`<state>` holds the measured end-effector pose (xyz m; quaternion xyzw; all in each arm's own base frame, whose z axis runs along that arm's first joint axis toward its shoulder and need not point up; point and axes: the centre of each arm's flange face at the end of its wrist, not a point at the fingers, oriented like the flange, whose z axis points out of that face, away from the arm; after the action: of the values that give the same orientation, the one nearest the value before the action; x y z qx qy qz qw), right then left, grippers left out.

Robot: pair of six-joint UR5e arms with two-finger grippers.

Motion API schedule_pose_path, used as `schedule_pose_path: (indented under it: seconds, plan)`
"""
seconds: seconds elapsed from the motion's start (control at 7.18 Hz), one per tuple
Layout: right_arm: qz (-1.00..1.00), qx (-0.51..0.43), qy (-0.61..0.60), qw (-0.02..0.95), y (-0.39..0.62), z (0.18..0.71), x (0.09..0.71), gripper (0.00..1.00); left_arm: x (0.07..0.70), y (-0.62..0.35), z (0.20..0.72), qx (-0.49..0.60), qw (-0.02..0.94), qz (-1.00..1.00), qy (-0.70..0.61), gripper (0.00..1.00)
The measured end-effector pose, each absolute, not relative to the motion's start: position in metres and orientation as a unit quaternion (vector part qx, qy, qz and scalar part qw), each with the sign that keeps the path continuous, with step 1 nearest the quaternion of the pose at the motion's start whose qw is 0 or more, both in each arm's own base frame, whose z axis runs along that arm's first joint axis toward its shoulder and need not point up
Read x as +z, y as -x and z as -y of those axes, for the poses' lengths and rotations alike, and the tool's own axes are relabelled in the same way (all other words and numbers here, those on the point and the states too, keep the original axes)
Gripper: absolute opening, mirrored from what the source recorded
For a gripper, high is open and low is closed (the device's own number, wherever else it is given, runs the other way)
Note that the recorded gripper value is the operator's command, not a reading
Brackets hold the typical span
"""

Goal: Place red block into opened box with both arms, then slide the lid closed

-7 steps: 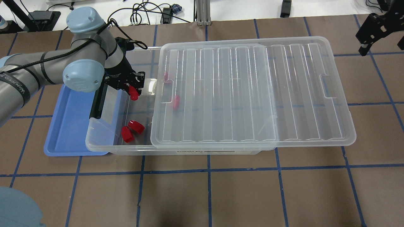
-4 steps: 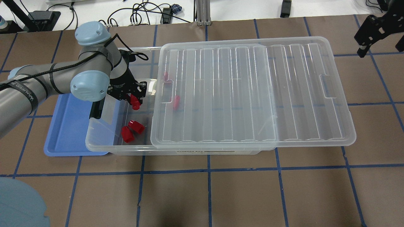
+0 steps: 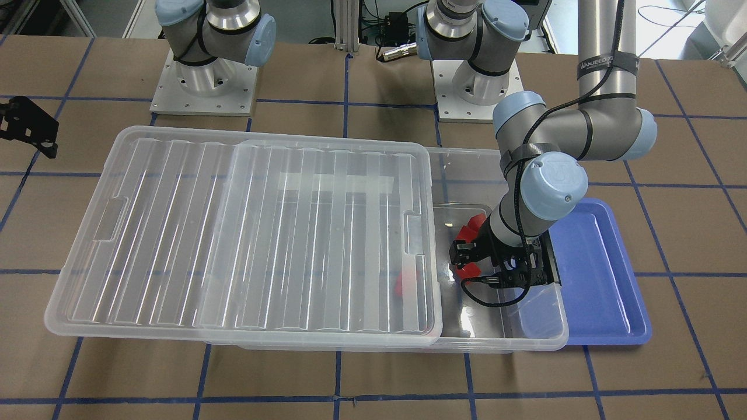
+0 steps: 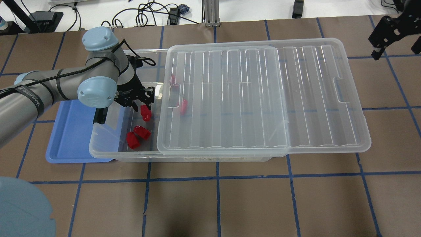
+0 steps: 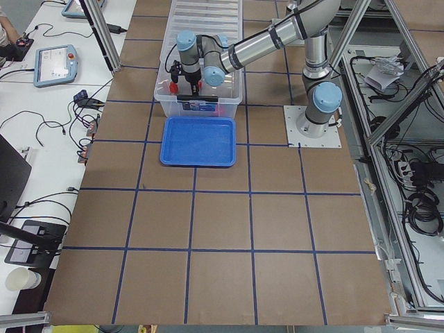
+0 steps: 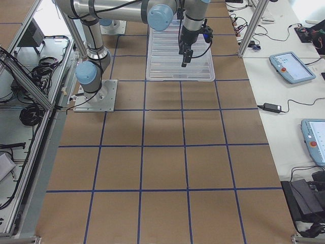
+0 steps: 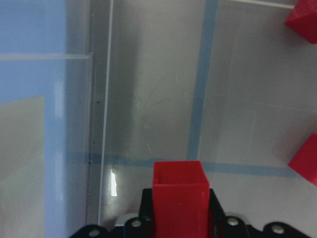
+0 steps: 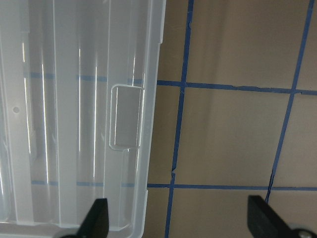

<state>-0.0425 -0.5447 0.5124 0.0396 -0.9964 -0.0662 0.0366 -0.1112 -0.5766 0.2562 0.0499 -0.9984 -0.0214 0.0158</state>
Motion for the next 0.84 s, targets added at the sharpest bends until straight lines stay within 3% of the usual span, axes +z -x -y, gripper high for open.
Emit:
schedule_pose_path:
  seconds: [0.84]
  plan:
    - [0.996, -0.071, -0.040, 0.035, 0.045, 0.550, 0.504, 1.00, 0.434, 0.125, 0.567, 0.017, 0.020, 0.999, -0.035, 1.00]
